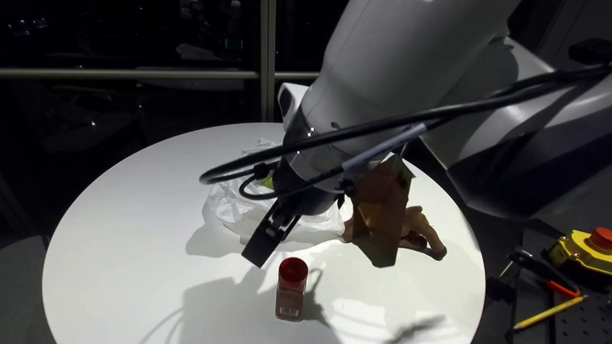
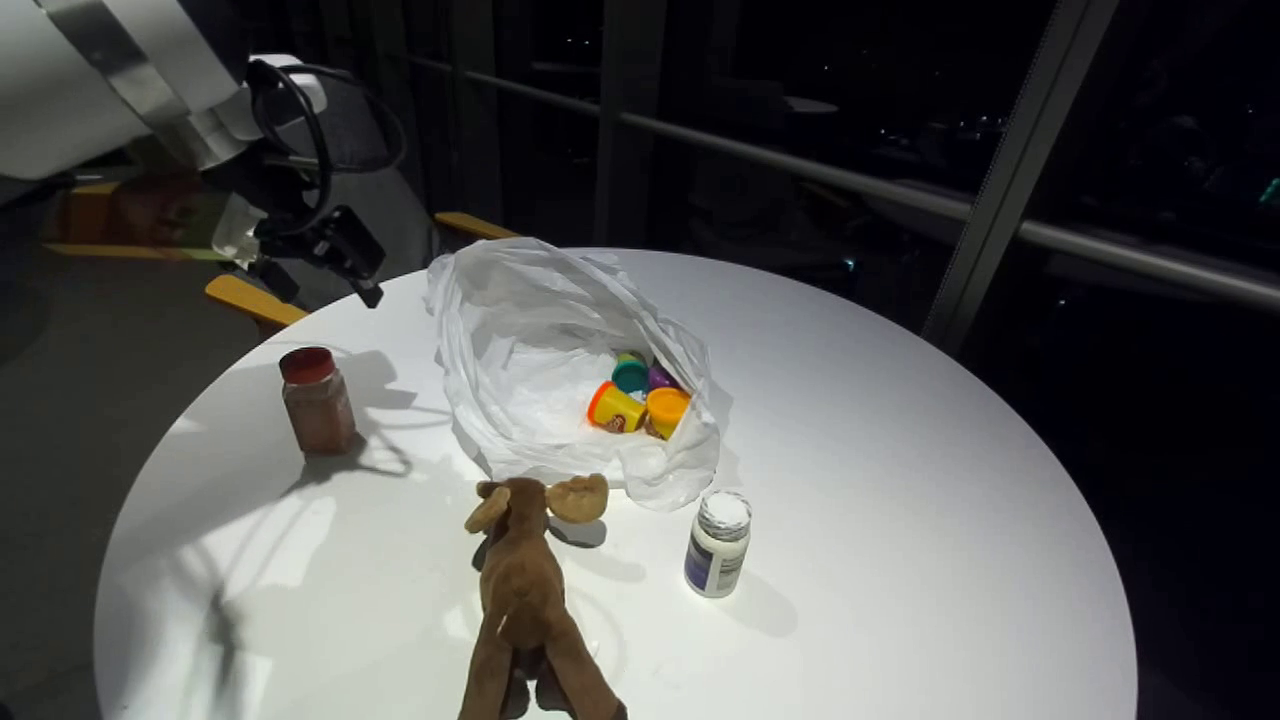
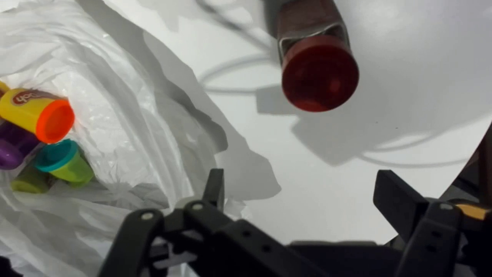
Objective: Pick up the objects from the plastic and put them on the table
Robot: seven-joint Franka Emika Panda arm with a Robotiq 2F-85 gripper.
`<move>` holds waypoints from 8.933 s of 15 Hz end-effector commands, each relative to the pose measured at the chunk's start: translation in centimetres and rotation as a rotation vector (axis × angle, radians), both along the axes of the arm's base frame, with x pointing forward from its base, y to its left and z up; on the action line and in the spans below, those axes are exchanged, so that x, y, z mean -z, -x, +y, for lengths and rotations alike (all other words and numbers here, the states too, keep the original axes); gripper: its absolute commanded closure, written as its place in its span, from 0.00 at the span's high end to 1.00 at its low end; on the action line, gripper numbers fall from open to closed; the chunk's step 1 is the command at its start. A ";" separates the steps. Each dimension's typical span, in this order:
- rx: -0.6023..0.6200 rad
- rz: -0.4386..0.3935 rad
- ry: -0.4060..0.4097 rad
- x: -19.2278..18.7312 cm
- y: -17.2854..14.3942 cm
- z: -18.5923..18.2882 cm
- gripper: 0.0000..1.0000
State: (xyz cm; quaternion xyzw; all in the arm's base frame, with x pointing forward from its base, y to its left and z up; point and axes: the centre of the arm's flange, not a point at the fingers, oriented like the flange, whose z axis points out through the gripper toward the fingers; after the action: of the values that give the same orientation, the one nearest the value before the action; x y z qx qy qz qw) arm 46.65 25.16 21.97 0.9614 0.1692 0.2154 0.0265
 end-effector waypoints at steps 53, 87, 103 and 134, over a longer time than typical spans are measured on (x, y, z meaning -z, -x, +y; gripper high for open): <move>1.709 0.040 -0.463 9.3 -19.6 -22.9 0.89; 1.241 0.083 -0.207 1.8 2.7 -15.3 0.23; 0.865 0.242 -0.127 12.0 6.8 -9.7 0.80; 1.277 -0.108 -0.101 9.6 -18.8 -13.8 1.00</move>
State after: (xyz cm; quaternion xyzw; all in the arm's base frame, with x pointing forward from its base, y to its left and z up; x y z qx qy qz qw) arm 63.05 10.61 12.94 0.8668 -0.4344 0.2158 0.1157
